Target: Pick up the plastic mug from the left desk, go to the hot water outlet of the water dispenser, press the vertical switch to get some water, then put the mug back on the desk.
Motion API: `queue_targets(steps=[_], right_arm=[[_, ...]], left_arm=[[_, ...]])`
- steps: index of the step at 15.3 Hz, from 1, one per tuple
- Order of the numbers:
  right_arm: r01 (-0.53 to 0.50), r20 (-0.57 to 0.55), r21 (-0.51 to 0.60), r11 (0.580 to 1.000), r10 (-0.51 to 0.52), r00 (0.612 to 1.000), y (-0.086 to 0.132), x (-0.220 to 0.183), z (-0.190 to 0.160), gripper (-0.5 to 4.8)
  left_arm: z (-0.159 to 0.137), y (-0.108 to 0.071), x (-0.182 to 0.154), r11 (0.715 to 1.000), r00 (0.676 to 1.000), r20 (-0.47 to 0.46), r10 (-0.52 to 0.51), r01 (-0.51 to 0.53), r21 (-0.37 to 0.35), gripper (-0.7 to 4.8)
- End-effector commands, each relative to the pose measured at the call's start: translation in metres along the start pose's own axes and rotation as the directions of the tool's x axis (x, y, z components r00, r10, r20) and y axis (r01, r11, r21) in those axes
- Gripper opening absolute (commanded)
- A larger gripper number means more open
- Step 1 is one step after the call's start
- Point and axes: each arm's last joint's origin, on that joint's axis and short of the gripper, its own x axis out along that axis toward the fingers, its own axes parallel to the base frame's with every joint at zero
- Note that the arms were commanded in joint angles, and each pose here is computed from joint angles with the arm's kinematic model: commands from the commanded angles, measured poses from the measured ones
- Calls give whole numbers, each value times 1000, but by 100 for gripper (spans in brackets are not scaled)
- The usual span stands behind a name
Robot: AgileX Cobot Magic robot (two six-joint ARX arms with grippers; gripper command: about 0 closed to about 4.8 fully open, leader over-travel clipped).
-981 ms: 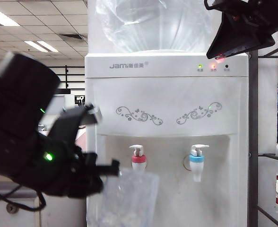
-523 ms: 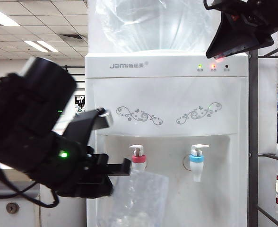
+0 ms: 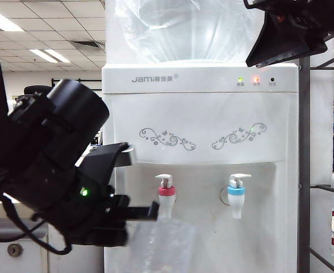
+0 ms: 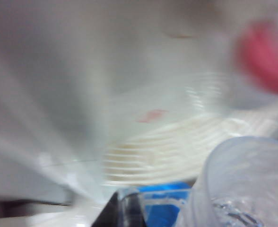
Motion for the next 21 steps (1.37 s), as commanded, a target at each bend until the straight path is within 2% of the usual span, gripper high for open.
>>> queue_targets(steps=[1, 4, 6, 8, 13, 21], right_arm=[[-1, 23, -3, 1000, 1, 1000, 0, -1, 3, 94], [0, 22, -3, 1000, 0, 1000, 0, -1, 3, 94], [-1, 21, -3, 1000, 1, 1000, 0, -1, 3, 94], [-1, 18, -2, 1000, 1, 1000, 0, -1, 3, 94], [-7, 15, -2, 1000, 8, 1000, 0, -1, 2, 94], [-2, -4, -1, 1000, 2, 1000, 0, 4, 0, 93]], left_arm=[[3, 2, 3, 994, 992, 61, 106, -105, -20, -5], [-1, 2, 11, 993, 990, 76, 119, -117, -29, -5], [2, -1, 20, 990, 982, 129, 139, -133, -50, -5], [12, -4, 26, 986, 967, 206, 152, -134, -102, -5], [35, -11, 28, 984, 931, 334, 146, -101, -148, -5], [19, -11, 22, 988, 954, 264, 139, -115, -102, -5]])
